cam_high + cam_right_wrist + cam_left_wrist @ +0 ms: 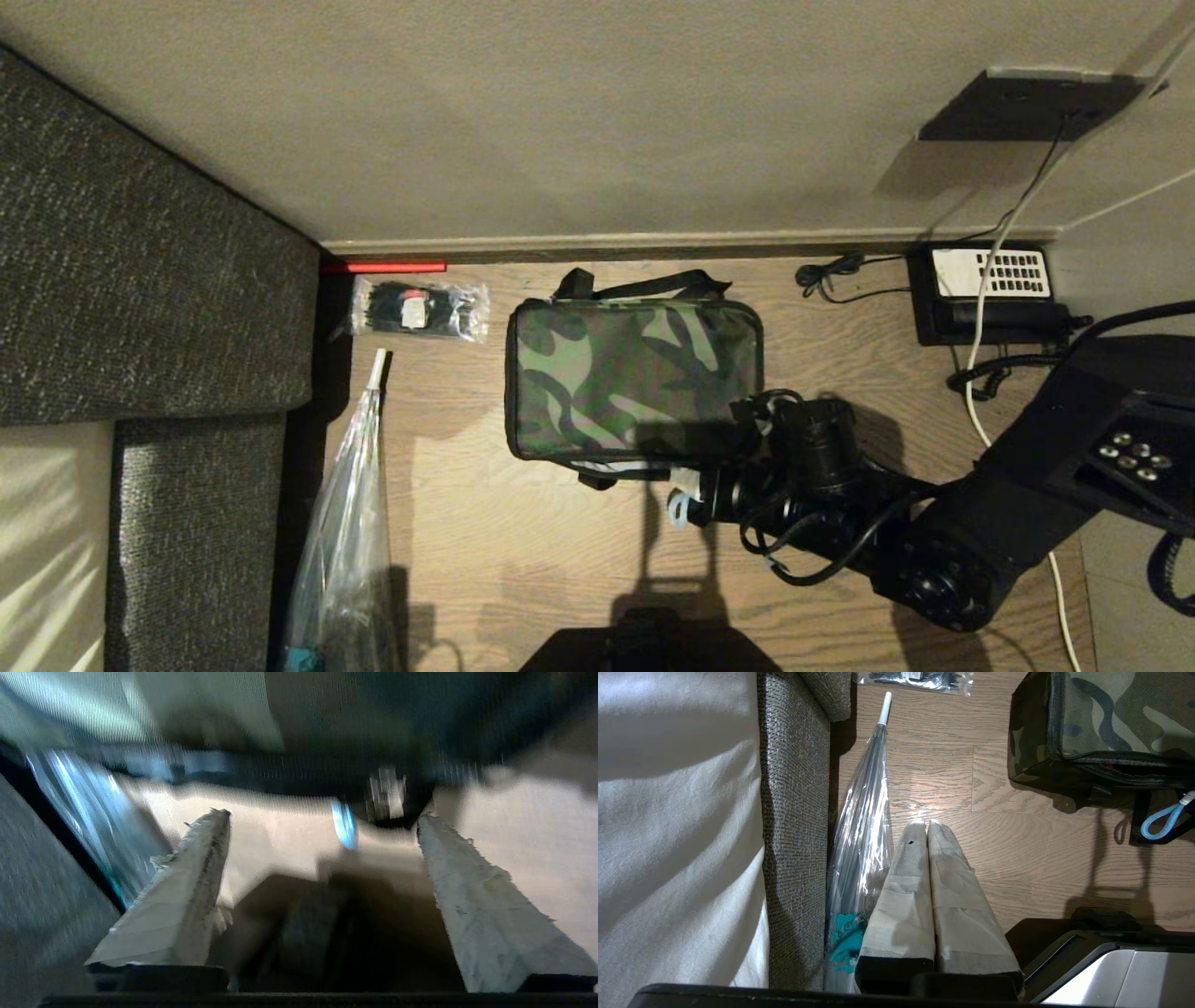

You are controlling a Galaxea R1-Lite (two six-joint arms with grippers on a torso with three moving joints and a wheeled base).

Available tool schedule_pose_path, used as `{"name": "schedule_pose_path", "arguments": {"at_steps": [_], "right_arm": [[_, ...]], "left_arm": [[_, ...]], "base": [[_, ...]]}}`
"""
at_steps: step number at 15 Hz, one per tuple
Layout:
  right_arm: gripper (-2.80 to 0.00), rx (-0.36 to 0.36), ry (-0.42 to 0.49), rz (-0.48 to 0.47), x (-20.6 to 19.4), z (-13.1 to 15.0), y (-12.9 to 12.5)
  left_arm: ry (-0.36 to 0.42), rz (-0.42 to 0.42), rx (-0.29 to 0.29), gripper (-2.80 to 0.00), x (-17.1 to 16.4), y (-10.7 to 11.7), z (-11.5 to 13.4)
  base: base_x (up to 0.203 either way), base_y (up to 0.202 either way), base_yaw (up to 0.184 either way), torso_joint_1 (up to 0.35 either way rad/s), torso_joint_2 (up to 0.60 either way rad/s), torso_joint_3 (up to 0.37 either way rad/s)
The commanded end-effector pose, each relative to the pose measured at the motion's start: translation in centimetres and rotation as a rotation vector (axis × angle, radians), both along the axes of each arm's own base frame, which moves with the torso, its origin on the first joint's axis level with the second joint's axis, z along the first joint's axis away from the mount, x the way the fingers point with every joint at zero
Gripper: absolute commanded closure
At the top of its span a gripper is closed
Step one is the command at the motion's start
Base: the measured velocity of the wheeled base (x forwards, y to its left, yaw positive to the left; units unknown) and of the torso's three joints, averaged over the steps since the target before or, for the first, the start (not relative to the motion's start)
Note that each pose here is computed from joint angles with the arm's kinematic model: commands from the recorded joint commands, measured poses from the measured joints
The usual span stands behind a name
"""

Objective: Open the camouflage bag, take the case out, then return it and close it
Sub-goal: Open the top of the storage box

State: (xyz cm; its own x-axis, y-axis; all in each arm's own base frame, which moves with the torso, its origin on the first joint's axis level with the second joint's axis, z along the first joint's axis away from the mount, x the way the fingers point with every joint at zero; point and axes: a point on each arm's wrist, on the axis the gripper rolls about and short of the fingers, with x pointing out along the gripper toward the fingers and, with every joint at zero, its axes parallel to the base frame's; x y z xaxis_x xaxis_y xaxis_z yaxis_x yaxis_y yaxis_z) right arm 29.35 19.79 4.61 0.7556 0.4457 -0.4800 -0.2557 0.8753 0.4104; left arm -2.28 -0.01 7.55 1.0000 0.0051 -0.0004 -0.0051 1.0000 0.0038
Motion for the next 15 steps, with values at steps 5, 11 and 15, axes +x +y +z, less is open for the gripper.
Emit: {"name": "schedule_pose_path", "arguments": {"at_steps": [5,11,15], "right_arm": [[-2.80,-0.069,-0.087,0.005,1.5,-2.5,0.1],[-2.80,-0.048,-0.171,-0.042,2.9,-3.0,0.6],[0.00,-0.042,-0.180,-0.044,2.6,-2.7,0.5]], "left_arm": [[0.001,0.001,-0.001,0.00,0.0,0.0,-0.1],[0.001,0.001,-0.001,0.00,0.0,0.0,-0.1],[0.001,0.001,0.000,0.00,0.0,0.0,-0.1]], "base": [[0.000,0.000,0.000,0.000,0.00,0.000],[0.000,0.000,0.000,0.000,0.00,0.000],[0.000,0.000,0.000,0.000,0.00,0.000]]}}
